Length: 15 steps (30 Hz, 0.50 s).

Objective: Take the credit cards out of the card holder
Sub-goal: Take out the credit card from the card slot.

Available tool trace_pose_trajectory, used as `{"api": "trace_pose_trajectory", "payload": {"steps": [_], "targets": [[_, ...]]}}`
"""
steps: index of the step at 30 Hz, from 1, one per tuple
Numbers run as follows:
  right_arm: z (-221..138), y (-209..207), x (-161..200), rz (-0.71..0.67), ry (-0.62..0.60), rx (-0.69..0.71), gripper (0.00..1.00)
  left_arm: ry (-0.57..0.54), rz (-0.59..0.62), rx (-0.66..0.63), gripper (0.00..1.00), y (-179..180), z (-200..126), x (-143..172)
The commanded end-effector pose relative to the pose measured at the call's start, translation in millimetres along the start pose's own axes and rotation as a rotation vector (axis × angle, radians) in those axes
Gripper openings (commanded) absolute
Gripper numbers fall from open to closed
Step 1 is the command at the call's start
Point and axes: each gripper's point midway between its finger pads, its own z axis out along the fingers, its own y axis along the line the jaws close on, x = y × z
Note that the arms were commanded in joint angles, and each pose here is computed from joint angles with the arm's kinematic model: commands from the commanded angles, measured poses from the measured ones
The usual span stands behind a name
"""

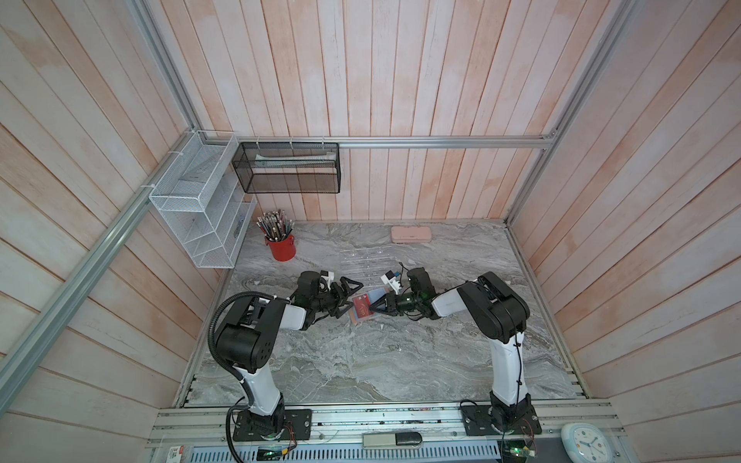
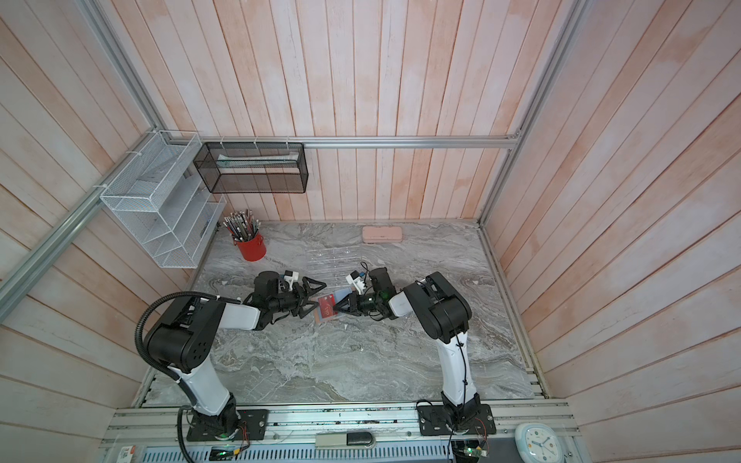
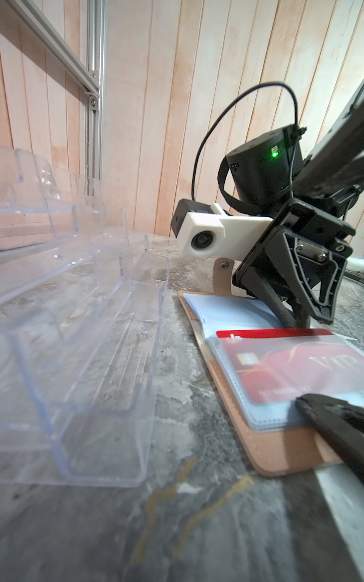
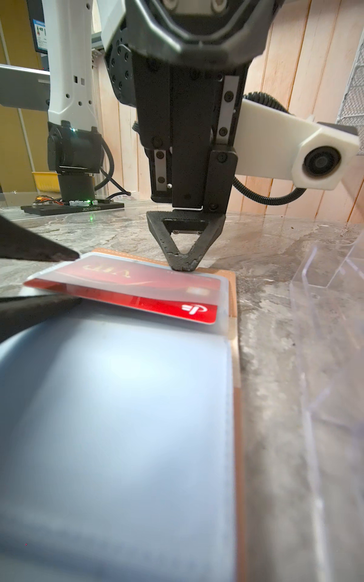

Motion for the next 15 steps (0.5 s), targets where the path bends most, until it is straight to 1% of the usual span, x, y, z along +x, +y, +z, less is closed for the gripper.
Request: {"api": "trace_pose_trajectory", "payload": {"steps": [1, 9, 15], "targets": [[7.6, -4.6, 0.6, 0.010, 0.002, -0.010, 0.15, 0.029, -0.058, -0.082, 1.00, 34.6, 0.1, 12.2], [8.7, -7.3, -0.2, 0.017, -0.008, -0.012, 0.00, 0.029, -0.062, -0.088, 1.00, 38.2, -0.7, 13.3], [7.6, -7.5, 0.1, 0.017, -0.016, -0.011, 0.00, 0.026, -0.060, -0.087, 1.00, 38.1, -2.1, 11.9]]}}
